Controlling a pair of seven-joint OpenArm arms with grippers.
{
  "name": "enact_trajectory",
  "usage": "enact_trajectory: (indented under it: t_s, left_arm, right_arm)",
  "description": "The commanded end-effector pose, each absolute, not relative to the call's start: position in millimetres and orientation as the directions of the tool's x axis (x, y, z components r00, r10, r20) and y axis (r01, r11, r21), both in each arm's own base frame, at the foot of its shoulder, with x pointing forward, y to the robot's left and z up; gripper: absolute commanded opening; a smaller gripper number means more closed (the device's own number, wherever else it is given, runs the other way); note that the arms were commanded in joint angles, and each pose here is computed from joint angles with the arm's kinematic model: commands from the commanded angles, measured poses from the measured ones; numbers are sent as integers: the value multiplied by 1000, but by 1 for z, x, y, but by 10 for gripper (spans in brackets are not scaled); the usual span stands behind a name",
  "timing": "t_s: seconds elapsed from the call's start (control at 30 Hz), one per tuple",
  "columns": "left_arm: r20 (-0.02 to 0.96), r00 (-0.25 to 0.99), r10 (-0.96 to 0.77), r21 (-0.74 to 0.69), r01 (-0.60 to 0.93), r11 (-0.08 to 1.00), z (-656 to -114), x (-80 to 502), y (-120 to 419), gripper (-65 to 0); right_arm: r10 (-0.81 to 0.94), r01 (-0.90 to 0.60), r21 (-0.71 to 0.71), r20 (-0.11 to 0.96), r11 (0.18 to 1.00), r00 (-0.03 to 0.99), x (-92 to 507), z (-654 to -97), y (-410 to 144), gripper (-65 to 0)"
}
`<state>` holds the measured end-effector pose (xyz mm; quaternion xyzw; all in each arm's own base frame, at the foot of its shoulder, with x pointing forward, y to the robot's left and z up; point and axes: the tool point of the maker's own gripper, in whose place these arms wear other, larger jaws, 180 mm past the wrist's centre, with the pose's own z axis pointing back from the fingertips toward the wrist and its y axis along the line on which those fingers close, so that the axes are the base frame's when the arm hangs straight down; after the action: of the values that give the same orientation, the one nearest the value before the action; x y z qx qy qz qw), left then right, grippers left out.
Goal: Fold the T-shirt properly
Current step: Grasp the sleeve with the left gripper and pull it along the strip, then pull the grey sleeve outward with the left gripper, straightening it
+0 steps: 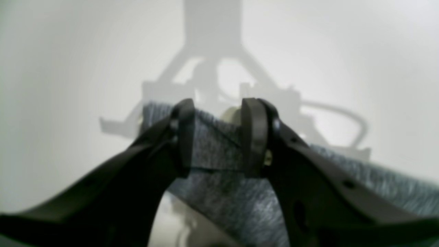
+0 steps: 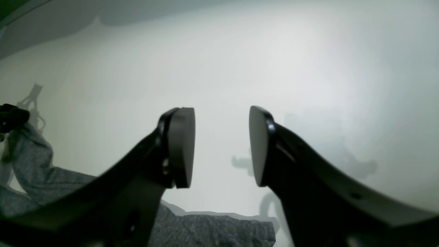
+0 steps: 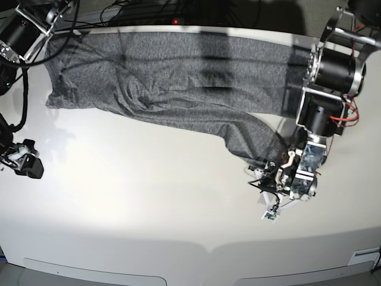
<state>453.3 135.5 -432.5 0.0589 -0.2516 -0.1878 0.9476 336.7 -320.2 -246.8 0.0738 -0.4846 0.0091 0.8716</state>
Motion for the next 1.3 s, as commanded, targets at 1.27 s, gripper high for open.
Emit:
enact_trajectory:
  t_s: [1.27]
  left_arm:
    - [261, -25, -965, 499, 859, 112, -379, 453, 153, -435]
  right_arm:
    - [-60, -164, 157, 875, 974, 481, 341, -224, -308, -388]
